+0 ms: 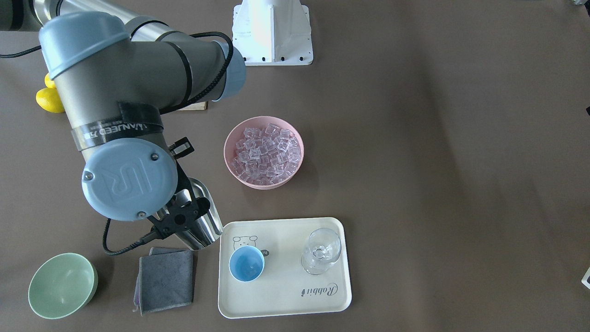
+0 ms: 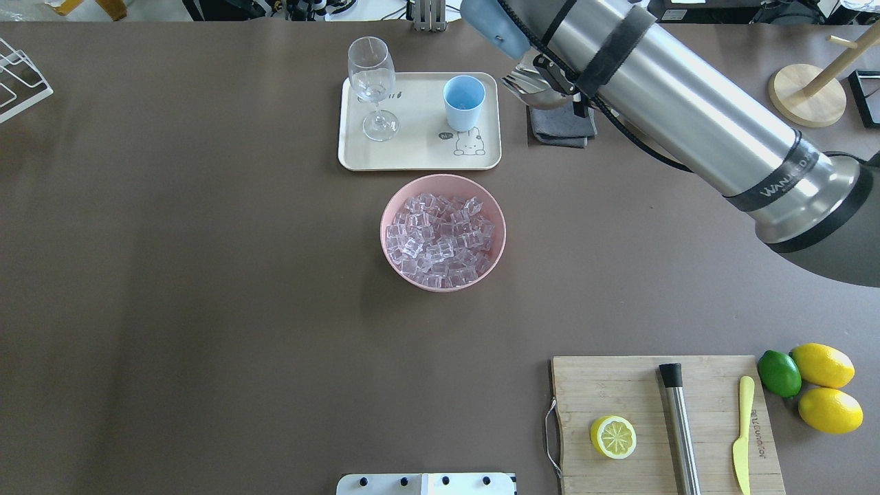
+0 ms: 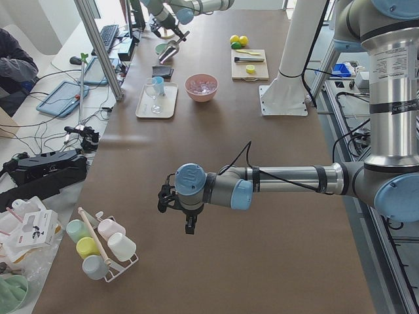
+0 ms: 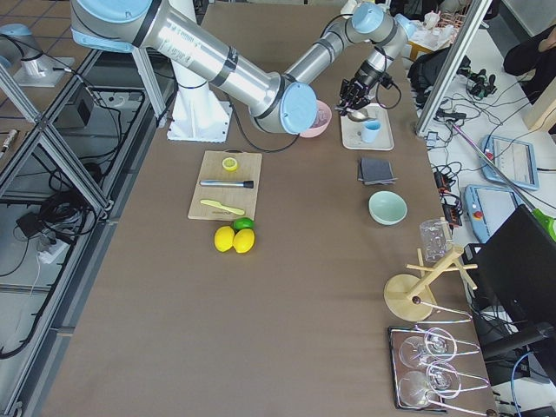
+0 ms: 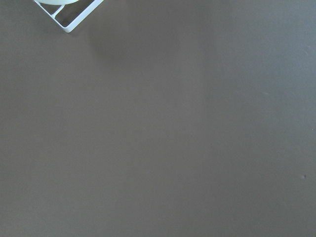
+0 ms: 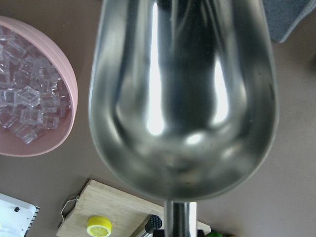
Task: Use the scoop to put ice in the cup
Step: 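Carry the empty scoop back toward its spot beside the lemons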
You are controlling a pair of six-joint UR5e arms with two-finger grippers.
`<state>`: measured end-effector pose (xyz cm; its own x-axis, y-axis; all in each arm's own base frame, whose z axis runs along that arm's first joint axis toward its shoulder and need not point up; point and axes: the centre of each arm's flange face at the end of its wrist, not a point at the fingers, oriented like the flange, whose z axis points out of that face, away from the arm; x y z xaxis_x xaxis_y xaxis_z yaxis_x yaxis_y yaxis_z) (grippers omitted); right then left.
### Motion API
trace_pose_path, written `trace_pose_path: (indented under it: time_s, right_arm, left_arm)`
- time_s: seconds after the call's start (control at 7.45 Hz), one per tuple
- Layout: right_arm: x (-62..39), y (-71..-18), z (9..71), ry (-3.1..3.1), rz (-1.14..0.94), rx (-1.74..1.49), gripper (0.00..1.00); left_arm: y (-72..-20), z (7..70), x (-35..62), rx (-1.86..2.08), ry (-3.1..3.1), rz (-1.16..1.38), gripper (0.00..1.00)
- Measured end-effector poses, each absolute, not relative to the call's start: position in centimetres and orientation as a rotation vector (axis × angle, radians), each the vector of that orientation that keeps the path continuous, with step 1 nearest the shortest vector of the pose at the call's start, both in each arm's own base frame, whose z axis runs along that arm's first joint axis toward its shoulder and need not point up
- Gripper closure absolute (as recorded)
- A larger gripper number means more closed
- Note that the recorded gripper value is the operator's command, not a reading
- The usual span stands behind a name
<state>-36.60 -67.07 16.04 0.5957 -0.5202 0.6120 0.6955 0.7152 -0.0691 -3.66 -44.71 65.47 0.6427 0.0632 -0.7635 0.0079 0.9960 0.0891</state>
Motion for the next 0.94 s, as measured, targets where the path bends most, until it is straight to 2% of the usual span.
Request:
trace_pose_path:
  time_s: [0.27,0.67,0.94]
  right_arm:
    - [-31.4,-63.6,19.0,-0.622,-0.629,-0.294,1.0]
    - [-25.6,-54.5,27.7,-0.682,-0.39,-0.304,1.0]
    - [-23.9,-51.3,33.7,-0.721,-0.215,-0.37,1.0]
  left_arm:
    - [-44.8,65.9,-3.6,0.074,0.872,0.018,0.01]
    - [-45.1,65.7,-3.8,0.076,0.869,0.001,0.01]
    - [-45.1,65.6,-3.9,0.083,0.863,0.005,0.01]
